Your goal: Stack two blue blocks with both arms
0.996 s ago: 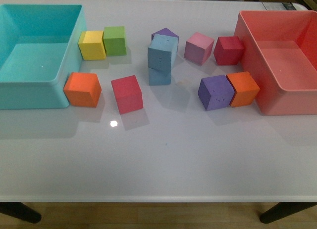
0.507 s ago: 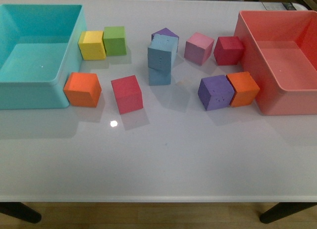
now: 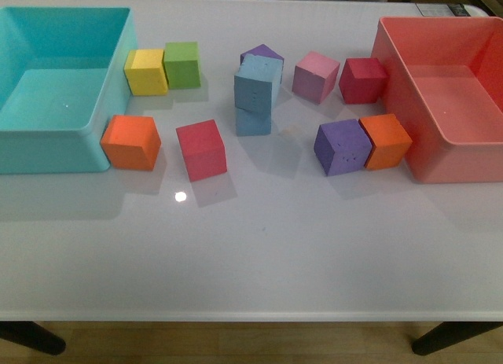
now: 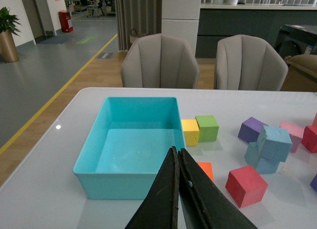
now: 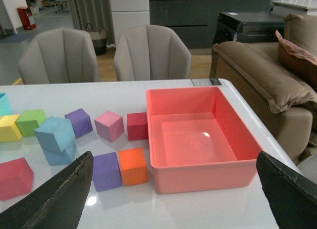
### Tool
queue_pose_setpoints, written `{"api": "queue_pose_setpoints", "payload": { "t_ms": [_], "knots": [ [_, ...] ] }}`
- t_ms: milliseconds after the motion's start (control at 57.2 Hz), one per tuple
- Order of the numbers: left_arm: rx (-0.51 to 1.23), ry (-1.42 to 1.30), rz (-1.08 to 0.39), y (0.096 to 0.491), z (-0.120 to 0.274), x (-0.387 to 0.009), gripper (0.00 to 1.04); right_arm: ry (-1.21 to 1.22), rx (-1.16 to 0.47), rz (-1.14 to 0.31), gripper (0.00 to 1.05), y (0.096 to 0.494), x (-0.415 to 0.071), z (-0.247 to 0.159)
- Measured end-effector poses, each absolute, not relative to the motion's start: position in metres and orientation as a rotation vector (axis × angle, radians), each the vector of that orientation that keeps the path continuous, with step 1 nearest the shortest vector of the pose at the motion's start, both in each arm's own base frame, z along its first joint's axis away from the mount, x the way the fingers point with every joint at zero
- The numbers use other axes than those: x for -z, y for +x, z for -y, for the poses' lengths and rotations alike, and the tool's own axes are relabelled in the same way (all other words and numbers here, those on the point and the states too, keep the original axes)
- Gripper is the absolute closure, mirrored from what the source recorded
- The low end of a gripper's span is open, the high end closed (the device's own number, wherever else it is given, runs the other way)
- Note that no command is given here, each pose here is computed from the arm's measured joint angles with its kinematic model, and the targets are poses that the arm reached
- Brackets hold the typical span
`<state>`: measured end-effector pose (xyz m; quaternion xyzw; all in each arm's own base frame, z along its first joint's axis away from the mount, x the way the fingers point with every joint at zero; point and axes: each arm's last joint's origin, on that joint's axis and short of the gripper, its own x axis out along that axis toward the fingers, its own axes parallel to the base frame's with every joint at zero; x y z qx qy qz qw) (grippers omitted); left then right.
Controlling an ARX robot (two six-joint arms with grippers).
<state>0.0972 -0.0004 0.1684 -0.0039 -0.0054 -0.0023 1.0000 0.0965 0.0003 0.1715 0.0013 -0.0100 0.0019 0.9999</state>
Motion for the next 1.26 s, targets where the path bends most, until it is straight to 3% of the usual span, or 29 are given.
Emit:
{"api": "queue_pose_setpoints", "payload": {
  "t_ms": [87, 594, 1258],
  "knots": [
    [0.005, -0.008, 0.011, 0.0972, 0.0004, -0.1684, 1.01, 0.003, -0.004, 0.020, 0.09, 0.0965, -0.1715, -0.0003],
    [0.005, -0.007, 0.011, 0.0972, 0.0004, -0.1684, 0.08, 0.003, -0.004, 0.020, 0.09, 0.0965, -0.1715, -0.0003],
    [0.005, -0.006, 0.011, 0.0972, 0.0004, -0.1684, 0.09, 0.003, -0.004, 0.020, 0.09, 0.0965, -0.1715, -0.0003]
  ]
}}
